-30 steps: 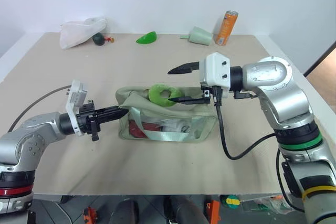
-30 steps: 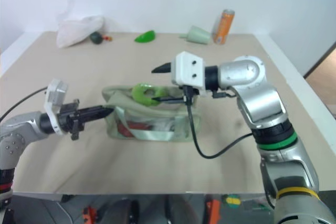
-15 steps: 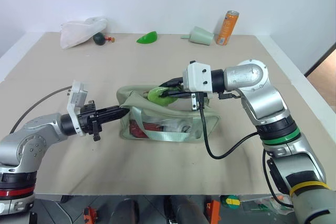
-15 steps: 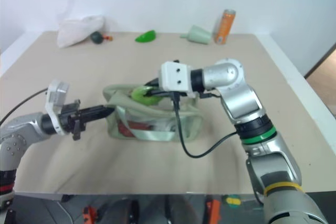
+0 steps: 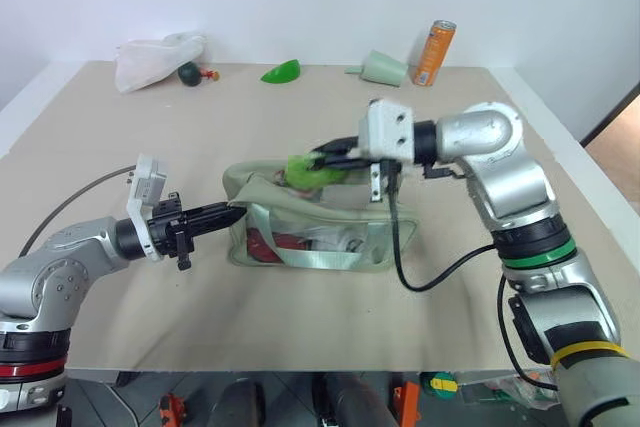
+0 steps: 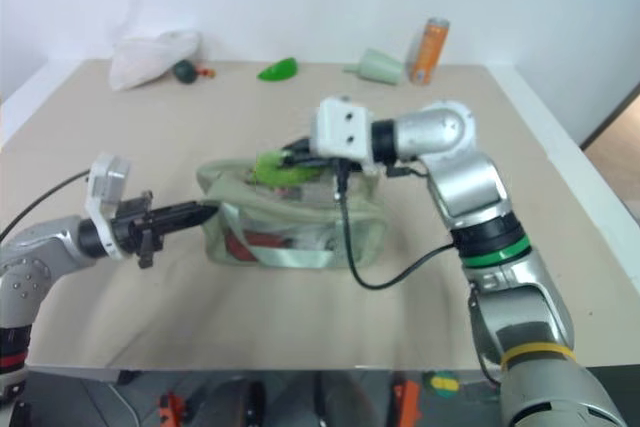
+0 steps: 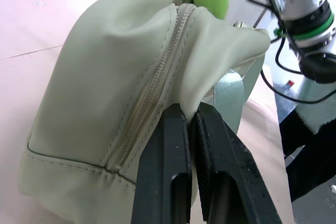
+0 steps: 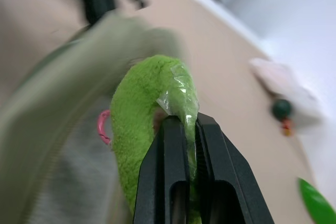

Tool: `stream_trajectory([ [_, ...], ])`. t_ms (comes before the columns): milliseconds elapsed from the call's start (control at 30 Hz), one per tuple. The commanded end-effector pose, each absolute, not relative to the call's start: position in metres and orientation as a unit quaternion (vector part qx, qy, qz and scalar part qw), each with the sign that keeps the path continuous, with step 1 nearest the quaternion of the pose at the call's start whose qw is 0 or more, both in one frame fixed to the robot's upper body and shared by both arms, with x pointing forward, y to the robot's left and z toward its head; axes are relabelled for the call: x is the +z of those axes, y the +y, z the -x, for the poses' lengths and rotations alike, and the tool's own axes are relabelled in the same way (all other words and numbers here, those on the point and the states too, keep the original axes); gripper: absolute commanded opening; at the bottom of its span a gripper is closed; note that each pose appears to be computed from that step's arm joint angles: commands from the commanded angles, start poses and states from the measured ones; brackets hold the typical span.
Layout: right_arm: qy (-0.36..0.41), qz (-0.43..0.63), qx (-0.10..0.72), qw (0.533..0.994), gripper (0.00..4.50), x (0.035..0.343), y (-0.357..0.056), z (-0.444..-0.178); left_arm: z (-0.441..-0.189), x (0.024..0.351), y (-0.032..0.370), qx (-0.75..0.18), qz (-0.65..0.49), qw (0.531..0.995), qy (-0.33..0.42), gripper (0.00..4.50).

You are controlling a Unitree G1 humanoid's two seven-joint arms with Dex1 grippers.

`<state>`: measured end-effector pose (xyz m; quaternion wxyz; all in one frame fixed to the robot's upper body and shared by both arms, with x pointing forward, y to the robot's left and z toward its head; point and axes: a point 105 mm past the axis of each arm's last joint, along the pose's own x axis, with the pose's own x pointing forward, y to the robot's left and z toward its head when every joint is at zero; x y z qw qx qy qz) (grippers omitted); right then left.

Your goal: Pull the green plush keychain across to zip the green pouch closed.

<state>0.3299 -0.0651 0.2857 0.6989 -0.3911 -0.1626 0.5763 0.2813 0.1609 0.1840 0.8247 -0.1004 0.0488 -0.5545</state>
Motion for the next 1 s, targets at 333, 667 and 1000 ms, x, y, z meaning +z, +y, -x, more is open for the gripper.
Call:
stream_trajectory([
  [333, -0.042, 0.487, 0.423, 0.763, 0.03, 0.304, -0.196, -0.322, -0.280, 0.180, 0.158, -0.565, 0.095, 0.818, 0.054, 0.00],
  [667, 0.075, 0.609, 0.246, 0.750, 0.03, 0.309, -0.285, -0.320, -0.281, 0.178, 0.158, -0.568, 0.097, 0.815, 0.057, 0.00],
  [1000, 0.084, 0.492, 0.424, 0.755, 0.03, 0.148, -0.182, -0.329, -0.280, 0.176, 0.155, -0.565, 0.109, 0.816, 0.059, 0.00],
])
